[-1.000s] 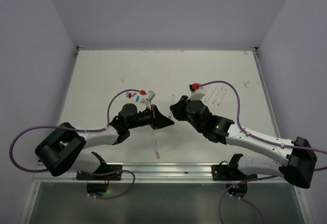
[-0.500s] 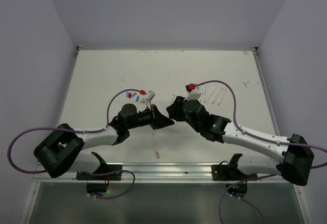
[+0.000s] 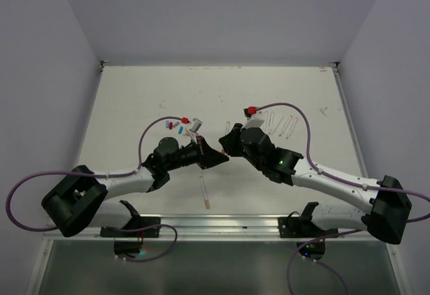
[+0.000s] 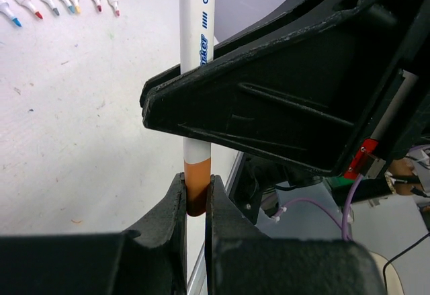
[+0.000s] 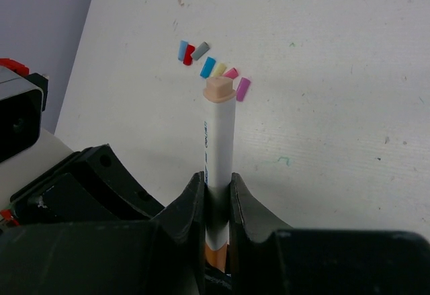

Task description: Open the pen caps

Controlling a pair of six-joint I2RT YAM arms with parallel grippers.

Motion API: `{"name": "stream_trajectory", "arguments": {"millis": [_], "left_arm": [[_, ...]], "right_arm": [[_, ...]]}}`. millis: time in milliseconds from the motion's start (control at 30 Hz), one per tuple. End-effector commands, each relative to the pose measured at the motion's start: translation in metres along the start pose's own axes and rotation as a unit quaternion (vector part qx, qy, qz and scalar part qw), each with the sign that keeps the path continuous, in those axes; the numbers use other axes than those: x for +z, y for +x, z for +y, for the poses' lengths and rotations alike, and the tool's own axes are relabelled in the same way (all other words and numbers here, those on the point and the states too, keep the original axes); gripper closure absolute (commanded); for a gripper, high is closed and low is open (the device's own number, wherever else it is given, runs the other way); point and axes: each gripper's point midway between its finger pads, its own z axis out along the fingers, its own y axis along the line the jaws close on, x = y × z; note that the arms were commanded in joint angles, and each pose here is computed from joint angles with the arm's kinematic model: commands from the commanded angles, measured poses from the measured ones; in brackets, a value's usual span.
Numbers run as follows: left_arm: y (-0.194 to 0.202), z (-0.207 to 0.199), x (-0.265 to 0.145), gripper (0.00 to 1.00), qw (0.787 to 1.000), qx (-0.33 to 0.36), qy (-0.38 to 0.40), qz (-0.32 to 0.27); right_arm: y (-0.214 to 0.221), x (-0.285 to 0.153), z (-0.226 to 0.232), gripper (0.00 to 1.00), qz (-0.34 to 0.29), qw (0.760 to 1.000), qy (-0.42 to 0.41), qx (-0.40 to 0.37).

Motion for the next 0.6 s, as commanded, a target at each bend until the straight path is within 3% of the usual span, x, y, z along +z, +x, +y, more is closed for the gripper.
{"name": "stream_trajectory", "arguments": {"millis": [0,267,567], "left_arm": [[0.015,0.0,-0.008,1.0,1.0,0.017,0.004,0.017],[0.025,0.023,-0.016,1.0,0.998,0.027,-0.049,0.024],[0.028,0.035,-0.024,1.0,0.994,0.046,-0.089,0.033]], "right_arm": [[-0.056,0.003,-0.034,1.0,-0.096,0.993,0.066,0.018],[-0.113,-0.001,-0.082,1.0,-0.166,0.977,0.123,0.045],[-0.154,-0.009,-0.123,1.0,-0.186,0.965,0.172,0.072]]}}
